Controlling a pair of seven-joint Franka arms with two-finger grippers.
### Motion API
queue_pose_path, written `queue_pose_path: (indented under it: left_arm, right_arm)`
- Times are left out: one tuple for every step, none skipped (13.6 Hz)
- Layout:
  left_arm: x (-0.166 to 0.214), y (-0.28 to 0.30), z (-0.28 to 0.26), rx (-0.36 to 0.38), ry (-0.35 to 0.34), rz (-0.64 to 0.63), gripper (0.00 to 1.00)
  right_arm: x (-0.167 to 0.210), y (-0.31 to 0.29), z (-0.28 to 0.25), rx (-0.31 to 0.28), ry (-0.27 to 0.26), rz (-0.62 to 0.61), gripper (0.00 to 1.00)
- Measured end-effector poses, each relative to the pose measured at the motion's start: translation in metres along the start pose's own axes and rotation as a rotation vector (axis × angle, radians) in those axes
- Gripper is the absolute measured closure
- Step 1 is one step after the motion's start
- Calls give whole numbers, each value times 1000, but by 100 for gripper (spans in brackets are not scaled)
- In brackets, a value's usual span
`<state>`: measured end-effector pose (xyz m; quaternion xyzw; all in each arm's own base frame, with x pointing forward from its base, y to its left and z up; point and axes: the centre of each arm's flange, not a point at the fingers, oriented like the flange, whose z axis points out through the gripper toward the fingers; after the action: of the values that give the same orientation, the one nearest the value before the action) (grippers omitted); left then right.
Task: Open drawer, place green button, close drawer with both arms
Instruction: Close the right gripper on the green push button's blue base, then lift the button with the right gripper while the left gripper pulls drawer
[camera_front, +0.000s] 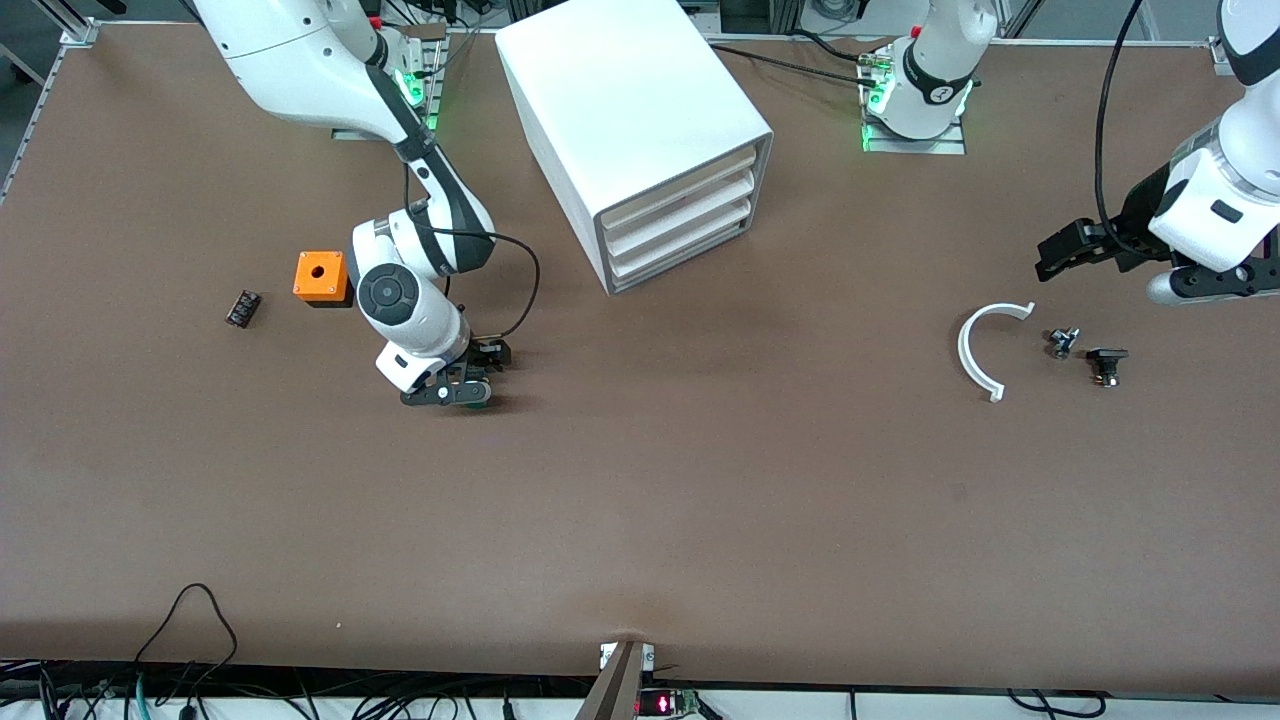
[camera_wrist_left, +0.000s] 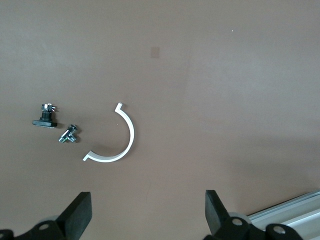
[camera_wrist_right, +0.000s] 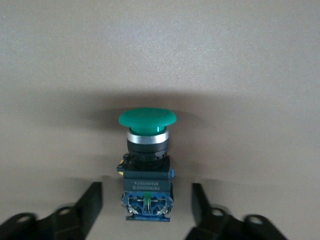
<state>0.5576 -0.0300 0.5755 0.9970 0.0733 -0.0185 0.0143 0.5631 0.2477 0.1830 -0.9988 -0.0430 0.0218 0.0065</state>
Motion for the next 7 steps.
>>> queue_pose_path:
  left_arm:
    - [2, 1, 3, 2, -9, 1, 0]
    - [4, 4, 12, 8, -37, 6, 0]
    - [6, 12, 26, 18, -74, 19, 0]
    - [8, 22, 40, 26, -109, 33, 0]
    - [11, 29, 54, 35, -142, 45, 0]
    - [14, 36, 70, 43, -175, 58, 0]
    - [16, 45, 86, 47, -207, 78, 0]
  right_arm:
    - [1, 0, -1, 2, 6, 0, 41]
    - [3, -1, -3, 5, 15, 0, 50]
    - [6, -2, -7, 7, 24, 1, 59]
    - [9, -2, -10, 10, 33, 1, 59]
    - [12, -3, -14, 13, 42, 1, 59]
    - [15, -4, -18, 16, 52, 0, 59]
    - [20, -5, -24, 20, 67, 0, 59]
